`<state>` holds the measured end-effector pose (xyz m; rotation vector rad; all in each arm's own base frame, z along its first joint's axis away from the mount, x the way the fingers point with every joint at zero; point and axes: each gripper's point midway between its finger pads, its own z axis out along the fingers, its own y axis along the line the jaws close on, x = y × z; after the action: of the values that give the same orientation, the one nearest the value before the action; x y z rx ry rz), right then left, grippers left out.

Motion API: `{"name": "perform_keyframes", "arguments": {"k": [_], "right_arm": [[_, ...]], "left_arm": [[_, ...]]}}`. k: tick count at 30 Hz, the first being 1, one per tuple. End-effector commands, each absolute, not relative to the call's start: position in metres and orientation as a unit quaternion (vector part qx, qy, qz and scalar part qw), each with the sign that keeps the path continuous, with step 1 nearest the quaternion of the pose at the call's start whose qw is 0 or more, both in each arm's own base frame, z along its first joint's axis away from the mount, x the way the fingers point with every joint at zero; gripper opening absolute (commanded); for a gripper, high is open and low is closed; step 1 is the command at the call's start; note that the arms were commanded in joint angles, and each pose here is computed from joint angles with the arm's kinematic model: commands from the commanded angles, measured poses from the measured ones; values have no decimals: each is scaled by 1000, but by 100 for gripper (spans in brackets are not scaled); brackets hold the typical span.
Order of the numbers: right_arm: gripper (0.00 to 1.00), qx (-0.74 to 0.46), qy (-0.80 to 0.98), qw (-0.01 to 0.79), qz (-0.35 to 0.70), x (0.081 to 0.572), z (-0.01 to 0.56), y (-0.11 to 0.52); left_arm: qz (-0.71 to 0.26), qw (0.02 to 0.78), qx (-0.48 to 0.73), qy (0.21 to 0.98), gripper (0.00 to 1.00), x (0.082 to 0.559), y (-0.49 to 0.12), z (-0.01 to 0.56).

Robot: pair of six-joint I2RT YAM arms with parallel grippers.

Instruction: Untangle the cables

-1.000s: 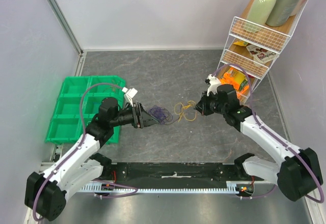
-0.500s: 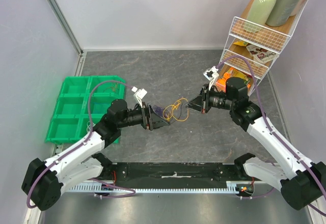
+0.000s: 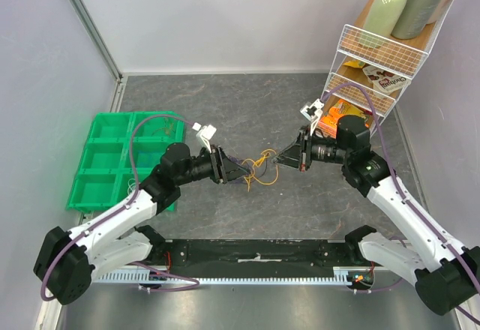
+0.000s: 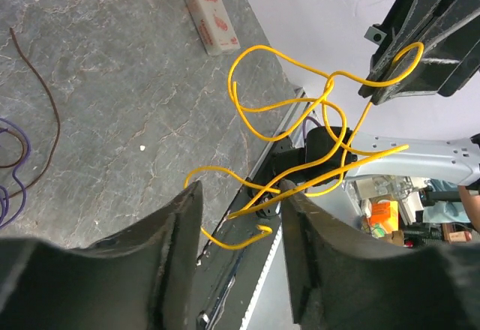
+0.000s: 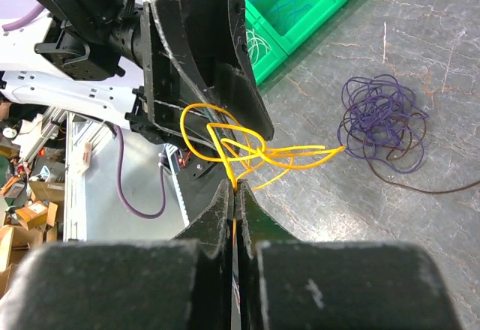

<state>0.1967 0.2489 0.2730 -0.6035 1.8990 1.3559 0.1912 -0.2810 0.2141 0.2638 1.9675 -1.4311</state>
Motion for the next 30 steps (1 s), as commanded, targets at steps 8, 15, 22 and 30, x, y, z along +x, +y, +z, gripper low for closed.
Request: {"name": "perform_keyframes", "arguments": {"k": [8, 15, 22, 30], "right_arm": [[0, -132, 822, 484, 269, 253, 266, 172], [0, -26, 854, 514, 79, 272, 242, 96], [0, -48, 869, 483, 100, 274, 206, 113], [0, -125, 833, 466, 271, 257, 219, 180]], "left_arm": [[-390, 479, 57, 784, 2, 218, -220, 242], [-291, 577, -49, 761, 2, 216, -140, 267], [-302, 588, -4, 750, 2, 199, -138, 294], [-380, 494, 113, 774, 2, 183, -197, 283]]}}
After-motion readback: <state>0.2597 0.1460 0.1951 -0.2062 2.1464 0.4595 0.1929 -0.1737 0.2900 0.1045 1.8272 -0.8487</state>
